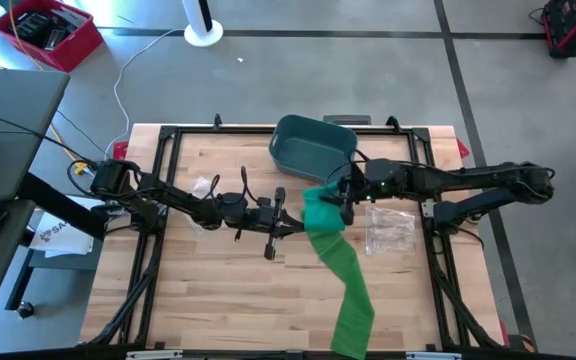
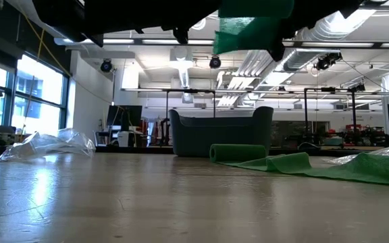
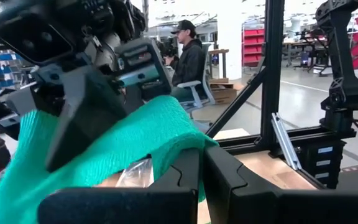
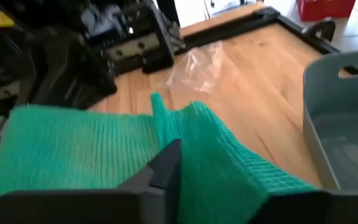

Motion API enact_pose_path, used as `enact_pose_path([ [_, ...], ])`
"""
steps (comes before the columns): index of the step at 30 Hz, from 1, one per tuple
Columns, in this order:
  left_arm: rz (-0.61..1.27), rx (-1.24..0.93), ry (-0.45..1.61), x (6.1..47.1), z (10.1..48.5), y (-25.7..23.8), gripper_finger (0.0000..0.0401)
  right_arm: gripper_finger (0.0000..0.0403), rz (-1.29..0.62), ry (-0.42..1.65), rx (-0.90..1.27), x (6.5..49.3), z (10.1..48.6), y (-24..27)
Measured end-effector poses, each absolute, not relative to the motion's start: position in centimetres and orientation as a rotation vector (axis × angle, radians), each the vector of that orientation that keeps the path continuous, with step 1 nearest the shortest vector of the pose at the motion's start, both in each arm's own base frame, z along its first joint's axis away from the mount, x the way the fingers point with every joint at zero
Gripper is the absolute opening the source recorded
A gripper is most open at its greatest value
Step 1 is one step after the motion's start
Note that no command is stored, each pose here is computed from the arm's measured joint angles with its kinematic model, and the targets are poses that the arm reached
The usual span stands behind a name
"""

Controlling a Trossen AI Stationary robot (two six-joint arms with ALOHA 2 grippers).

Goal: Roll bandage
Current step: Roll the light green bandage

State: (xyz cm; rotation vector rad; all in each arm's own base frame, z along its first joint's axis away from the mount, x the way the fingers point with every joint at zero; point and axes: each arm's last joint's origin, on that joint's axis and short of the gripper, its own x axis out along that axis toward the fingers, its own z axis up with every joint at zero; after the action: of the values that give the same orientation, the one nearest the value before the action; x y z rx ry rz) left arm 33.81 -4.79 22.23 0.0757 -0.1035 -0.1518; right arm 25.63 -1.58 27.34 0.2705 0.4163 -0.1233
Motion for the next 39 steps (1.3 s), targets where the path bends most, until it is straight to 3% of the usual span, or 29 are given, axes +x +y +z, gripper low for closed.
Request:
enact_pose_path([
  [8,-0.153,0.048,-0.073,33.8,22.0,-4.8,0.0000,0.0192,-0.115,0.433,0.265,25.5,27.2,-2.2],
  [18,-0.135,0.033,-0.055,33.8,21.8,-4.8,0.0000,0.0200,0.330,0.465,0.373,24.8,27.4,-3.4],
  [26,-0.131,0.030,-0.055,33.8,21.8,-4.8,0.0000,0.0200,0.223,0.427,0.301,24.8,27.6,-4.4],
  [31,-0.146,0.051,-0.097,33.7,22.2,-5.5,0.0000,0.0200,0.294,0.423,0.106,24.0,28.1,-2.5],
  [39,-0.168,0.087,-0.211,33.0,23.9,-6.4,0.0000,0.0199,0.127,0.517,-0.150,22.5,28.2,1.1],
])
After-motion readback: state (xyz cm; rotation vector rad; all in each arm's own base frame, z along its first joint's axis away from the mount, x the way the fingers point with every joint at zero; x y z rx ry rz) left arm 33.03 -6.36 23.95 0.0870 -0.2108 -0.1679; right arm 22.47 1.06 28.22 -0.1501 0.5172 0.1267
